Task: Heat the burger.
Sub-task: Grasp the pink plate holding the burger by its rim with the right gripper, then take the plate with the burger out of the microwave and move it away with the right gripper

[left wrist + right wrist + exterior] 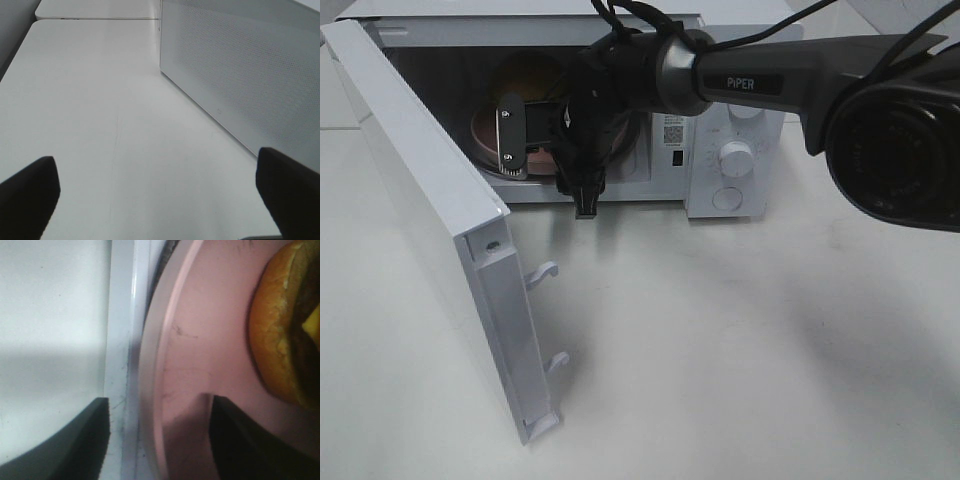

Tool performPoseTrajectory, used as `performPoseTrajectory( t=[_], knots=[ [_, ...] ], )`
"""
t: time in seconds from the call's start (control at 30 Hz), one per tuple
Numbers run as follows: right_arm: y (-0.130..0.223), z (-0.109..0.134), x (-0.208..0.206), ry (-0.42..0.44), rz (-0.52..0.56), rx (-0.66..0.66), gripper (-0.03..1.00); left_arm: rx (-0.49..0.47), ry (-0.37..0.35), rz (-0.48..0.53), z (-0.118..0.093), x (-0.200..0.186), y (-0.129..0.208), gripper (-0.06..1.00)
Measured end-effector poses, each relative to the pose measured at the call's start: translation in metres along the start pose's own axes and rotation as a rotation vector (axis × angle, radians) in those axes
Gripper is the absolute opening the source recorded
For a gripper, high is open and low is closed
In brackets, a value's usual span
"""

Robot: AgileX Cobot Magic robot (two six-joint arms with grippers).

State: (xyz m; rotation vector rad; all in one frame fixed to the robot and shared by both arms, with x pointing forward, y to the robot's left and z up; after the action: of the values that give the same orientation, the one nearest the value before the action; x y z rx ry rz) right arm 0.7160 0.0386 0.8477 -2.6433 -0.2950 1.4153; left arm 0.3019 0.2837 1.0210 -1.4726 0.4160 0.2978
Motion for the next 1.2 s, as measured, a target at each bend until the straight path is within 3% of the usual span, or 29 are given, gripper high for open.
performPoseTrajectory(
  t=[0.03,0.07,0.1,0.13,0.17,0.2,1.2],
  knots=[
    [-0.001,0.001,0.001,-0.003,-0.004,0.007,0.46,0.0,0.0,0.0,0.0,0.0,0.0,0.99],
    [-0.001,0.001,0.001,-0.003,-0.004,0.007,0.46,0.0,0.0,0.0,0.0,0.0,0.0,0.99],
    [0.0,0.003,0.001,-0.015,0.0,0.013,0.34,0.0,0.0,0.0,0.0,0.0,0.0,0.99],
    [0.0,0.003,0.001,-0.015,0.0,0.013,0.34,0.0,0.0,0.0,0.0,0.0,0.0,0.99],
    [-0.002,0.004,-0.001,-0.017,-0.001,0.01,0.2,0.0,0.0,0.0,0.0,0.0,0.0,0.99],
    [-0.003,0.001,-0.001,-0.005,-0.005,0.001,0.16,0.0,0.0,0.0,0.0,0.0,0.0,0.99],
    [-0.005,0.005,-0.036,-0.036,-0.009,-0.08,0.13,0.0,0.0,0.0,0.0,0.0,0.0,0.99]
  ],
)
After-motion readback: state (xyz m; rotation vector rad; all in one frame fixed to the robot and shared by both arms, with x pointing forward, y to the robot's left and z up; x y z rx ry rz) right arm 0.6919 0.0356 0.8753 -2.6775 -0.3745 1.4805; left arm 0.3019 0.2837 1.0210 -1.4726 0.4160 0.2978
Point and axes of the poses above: a point on each arm's last joint axis where the gripper is mounted, x pointing out along that axis toward the gripper, z along the wrist's bending axis when the last joint is at zero, y = z × x, the point moved 8 cm from there along x, pointing out along that axis toward the gripper, and after that the axes turned 5 degrees about x, right-handed, at the moved point
